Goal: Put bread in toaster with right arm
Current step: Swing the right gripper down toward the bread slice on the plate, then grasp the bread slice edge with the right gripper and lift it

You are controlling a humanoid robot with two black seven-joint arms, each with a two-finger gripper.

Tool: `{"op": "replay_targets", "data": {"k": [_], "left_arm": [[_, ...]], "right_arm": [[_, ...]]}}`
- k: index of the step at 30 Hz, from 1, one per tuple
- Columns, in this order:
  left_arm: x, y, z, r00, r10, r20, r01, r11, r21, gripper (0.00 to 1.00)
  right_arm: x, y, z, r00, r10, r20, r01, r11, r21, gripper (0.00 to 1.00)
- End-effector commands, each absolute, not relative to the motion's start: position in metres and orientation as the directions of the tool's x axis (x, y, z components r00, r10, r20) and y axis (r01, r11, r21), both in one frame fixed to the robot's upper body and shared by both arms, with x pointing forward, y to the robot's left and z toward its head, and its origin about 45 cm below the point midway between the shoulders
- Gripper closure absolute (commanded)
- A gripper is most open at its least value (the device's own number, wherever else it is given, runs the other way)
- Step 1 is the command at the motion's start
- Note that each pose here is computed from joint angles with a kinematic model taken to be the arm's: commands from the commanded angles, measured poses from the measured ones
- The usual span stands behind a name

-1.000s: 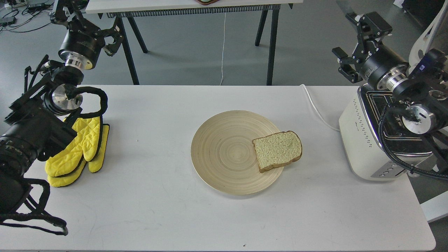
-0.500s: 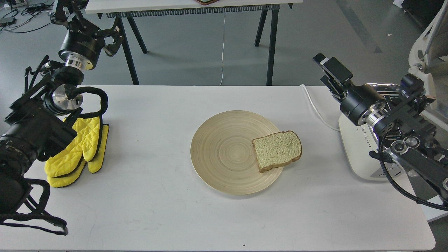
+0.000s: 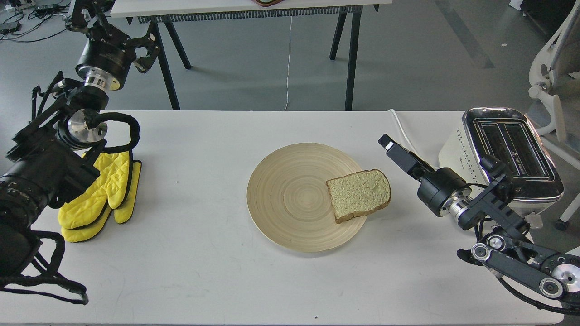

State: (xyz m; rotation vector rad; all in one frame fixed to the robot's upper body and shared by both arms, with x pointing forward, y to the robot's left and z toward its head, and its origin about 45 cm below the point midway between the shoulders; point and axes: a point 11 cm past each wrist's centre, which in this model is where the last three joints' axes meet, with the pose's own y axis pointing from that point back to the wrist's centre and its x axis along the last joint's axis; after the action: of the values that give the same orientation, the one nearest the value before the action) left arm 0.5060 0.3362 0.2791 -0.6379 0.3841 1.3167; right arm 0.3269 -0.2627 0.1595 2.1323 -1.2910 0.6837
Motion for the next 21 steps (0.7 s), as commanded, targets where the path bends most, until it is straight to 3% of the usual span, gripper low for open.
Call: {"op": "replay_targets", "data": {"k": [1,13,21], "left_arm": [[0.506,0.336,0.279,0.226,0.768,-0.599,-0.970,0.119,-0.213,0.00],[0.506,0.336,0.279,0.226,0.768,-0.599,-0.970,0.119,-0.213,0.00],[0.506,0.336,0.279,0.226,0.768,-0.599,-0.970,0.119,-0.213,0.00]], "right_arm": [[0.318,-0.274,0.141,0.406,-0.636,0.657,-0.911,-0.342,0.232,0.07],[0.314,-0.253,0.090,0.429,-0.744,0.512,-0.898,-0.289,0.332,0.09],[0.305,-0.245,0.062,0.464,-0.723,0.513,-0.875,-0.282,0.394,0.29]]}}
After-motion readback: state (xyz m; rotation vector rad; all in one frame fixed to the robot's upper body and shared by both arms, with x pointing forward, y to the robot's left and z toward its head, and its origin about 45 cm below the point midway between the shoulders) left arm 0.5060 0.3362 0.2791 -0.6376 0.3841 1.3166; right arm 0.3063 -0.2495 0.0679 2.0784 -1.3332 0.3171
